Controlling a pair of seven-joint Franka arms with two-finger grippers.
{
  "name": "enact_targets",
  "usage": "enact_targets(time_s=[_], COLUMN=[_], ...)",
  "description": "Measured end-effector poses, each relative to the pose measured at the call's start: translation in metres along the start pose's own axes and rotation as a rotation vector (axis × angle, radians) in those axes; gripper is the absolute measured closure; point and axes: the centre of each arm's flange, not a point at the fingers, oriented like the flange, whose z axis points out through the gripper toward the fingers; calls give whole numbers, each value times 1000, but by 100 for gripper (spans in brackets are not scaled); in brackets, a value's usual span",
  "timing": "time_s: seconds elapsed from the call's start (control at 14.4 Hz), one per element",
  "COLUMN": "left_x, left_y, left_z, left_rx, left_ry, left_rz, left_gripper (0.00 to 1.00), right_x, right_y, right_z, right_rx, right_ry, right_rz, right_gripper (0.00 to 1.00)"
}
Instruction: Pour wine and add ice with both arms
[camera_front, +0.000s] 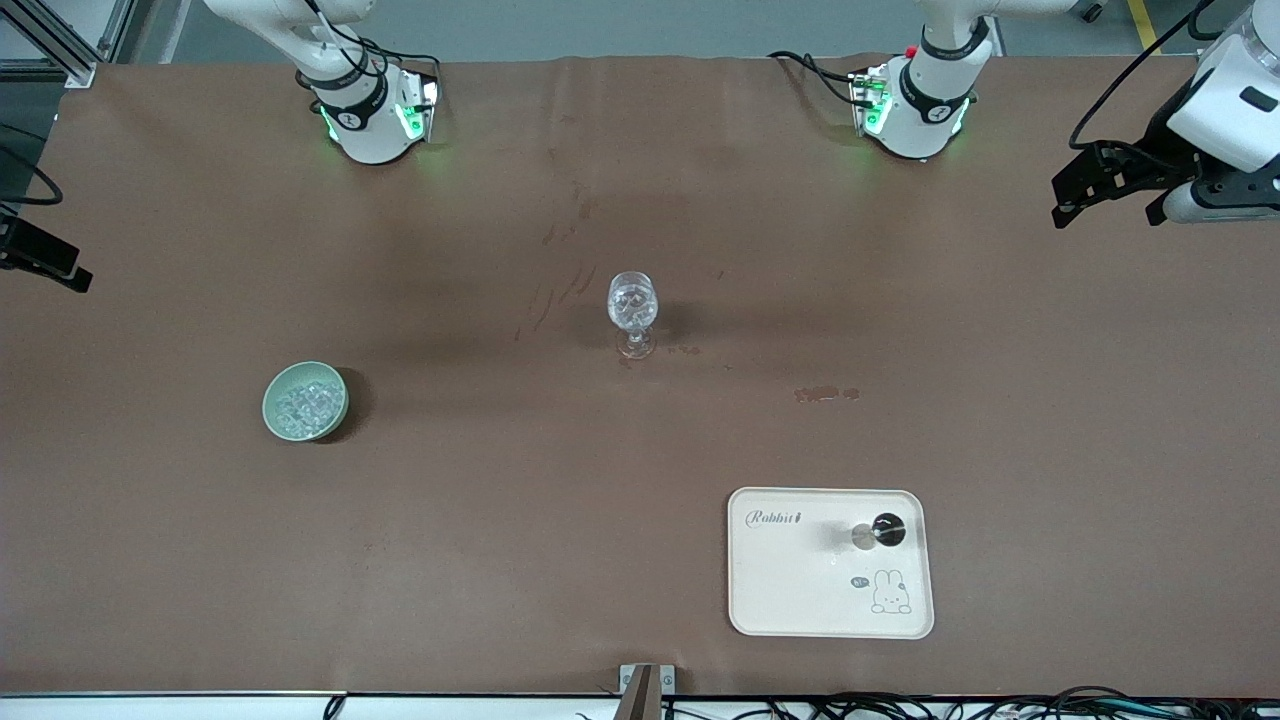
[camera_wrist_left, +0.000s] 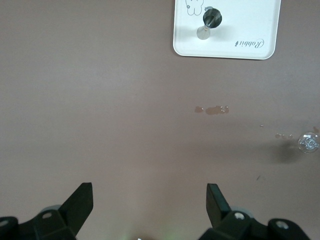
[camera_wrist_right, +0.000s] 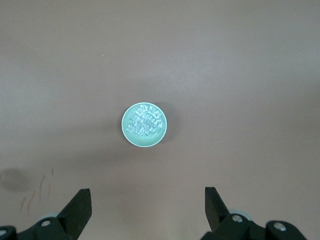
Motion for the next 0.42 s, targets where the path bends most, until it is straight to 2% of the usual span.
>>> enact_targets(time_s=[0.42], left_x=[3], left_y=[-6], left_z=[-5], left_rx=[8], left_ry=[11], left_rz=[74], left_gripper=[0], right_x=[0], right_y=[0], right_z=[0], right_rx=[0], right_ry=[-1], right_rz=[0], right_gripper=[0])
